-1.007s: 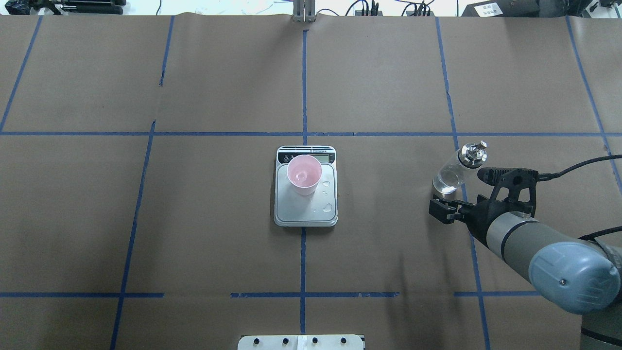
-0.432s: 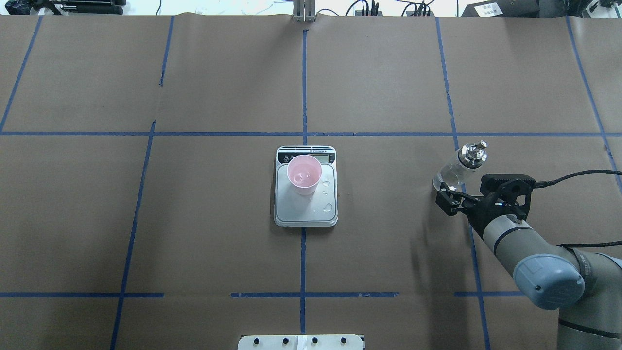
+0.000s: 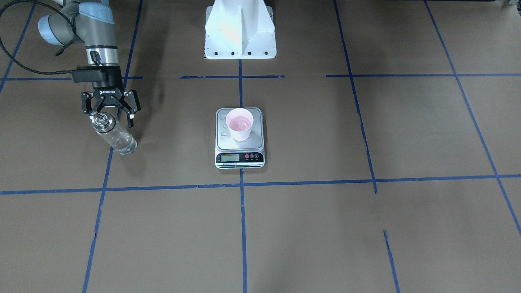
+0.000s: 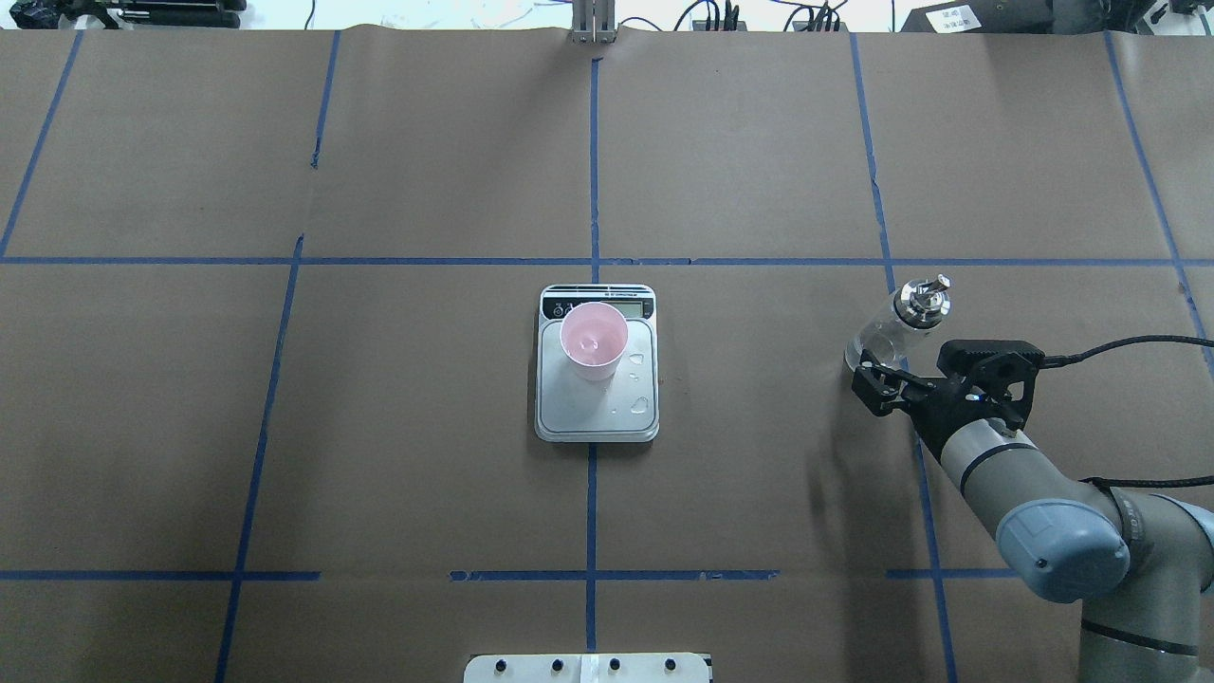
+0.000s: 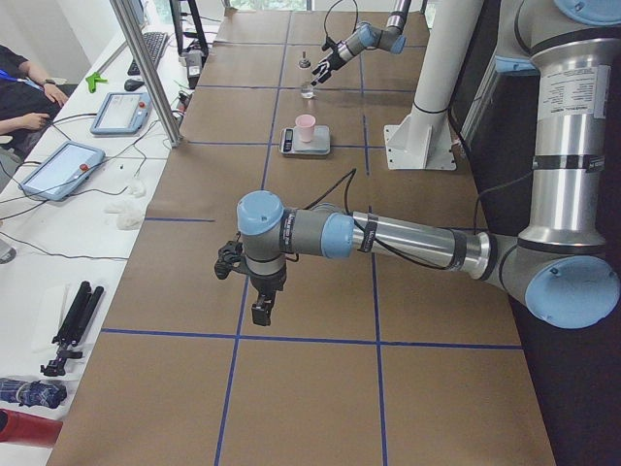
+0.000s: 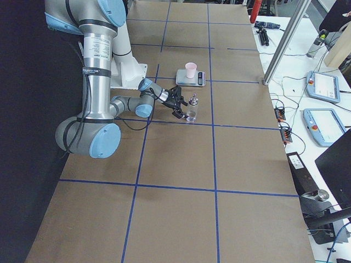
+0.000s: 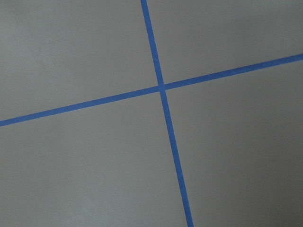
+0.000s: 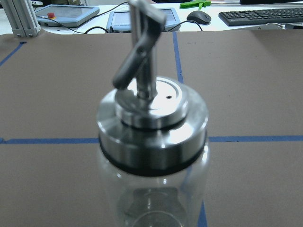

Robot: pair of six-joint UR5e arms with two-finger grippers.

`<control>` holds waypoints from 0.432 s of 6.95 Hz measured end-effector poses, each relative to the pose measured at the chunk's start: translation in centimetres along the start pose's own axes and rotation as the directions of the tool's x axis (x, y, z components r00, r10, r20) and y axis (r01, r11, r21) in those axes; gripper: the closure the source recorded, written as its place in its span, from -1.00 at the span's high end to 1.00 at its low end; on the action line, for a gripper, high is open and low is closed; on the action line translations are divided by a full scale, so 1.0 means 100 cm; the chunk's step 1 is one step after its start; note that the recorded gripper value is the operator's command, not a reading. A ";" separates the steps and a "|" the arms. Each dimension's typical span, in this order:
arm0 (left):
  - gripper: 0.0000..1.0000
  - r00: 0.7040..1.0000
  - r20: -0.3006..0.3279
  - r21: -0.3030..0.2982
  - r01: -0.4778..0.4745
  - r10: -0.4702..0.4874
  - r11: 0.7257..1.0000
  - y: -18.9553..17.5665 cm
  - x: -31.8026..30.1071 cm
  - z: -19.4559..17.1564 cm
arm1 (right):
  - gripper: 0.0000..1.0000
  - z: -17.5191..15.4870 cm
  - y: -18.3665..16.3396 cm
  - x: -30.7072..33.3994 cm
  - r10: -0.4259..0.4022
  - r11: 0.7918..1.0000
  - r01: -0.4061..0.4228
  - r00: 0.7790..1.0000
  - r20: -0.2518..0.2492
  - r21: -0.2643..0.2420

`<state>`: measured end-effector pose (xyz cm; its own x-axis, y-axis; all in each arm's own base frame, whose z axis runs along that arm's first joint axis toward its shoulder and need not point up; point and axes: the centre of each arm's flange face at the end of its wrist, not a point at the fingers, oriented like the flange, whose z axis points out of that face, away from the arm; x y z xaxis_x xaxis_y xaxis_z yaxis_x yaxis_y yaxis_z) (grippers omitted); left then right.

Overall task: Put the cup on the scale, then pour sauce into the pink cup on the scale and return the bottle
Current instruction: 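Reach the right gripper to the glass bottle and grasp its body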

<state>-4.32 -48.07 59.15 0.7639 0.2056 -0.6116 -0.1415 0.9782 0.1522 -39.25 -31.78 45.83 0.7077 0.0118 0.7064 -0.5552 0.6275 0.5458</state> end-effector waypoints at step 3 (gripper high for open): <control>1.00 1.000 0.000 -0.002 0.002 -0.002 1.000 0.000 -0.001 0.001 | 1.00 0.001 -0.004 -0.002 -0.010 0.999 0.010 1.000 -0.008 0.044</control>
<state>-4.32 -48.05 59.28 0.7641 0.2039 -0.6121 -0.1415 0.9786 0.1493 -39.21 -32.06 45.56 0.7165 0.0118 0.6975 -0.5668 0.5927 0.5722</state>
